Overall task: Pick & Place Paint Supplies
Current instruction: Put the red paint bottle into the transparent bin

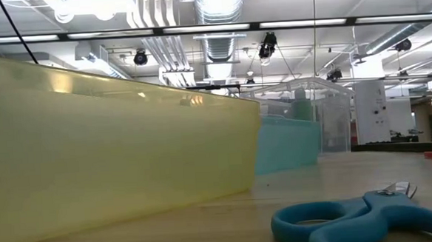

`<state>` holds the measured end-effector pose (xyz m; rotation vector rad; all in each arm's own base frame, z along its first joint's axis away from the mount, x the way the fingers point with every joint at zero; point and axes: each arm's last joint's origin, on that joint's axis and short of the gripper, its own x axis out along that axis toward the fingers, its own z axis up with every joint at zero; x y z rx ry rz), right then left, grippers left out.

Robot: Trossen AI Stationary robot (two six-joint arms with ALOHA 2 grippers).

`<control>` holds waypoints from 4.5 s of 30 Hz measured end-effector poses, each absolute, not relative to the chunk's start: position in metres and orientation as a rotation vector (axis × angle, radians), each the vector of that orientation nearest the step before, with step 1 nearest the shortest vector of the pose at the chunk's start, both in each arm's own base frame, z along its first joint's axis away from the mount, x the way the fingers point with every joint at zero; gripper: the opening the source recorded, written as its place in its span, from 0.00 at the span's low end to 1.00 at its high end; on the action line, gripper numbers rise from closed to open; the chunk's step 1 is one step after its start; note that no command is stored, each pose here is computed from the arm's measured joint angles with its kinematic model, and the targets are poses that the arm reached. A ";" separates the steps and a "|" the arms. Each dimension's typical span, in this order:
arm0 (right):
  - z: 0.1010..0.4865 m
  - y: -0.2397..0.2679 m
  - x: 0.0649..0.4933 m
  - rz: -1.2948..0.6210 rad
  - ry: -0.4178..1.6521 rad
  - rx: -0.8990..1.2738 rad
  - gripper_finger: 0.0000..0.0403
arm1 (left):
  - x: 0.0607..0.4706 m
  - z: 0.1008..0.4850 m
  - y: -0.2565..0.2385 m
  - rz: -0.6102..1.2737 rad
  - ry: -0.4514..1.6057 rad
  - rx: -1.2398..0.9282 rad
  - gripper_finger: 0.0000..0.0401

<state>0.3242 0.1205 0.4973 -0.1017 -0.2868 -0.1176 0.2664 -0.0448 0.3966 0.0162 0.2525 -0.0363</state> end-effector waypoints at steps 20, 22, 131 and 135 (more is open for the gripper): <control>0.494 0.120 0.333 -0.143 -0.354 -0.113 0.28 | 0.271 0.396 -0.050 -0.151 0.047 -0.073 0.74; 0.494 0.120 0.334 -0.143 -0.354 -0.112 0.28 | 0.271 0.396 -0.050 -0.151 0.044 -0.072 0.70; 0.505 0.107 0.309 -0.281 -0.257 0.053 0.28 | 0.166 0.421 -0.024 0.036 0.159 0.080 0.03; 0.509 0.095 0.288 -0.352 -0.166 0.098 0.28 | 0.153 0.432 -0.021 0.053 0.108 0.078 0.03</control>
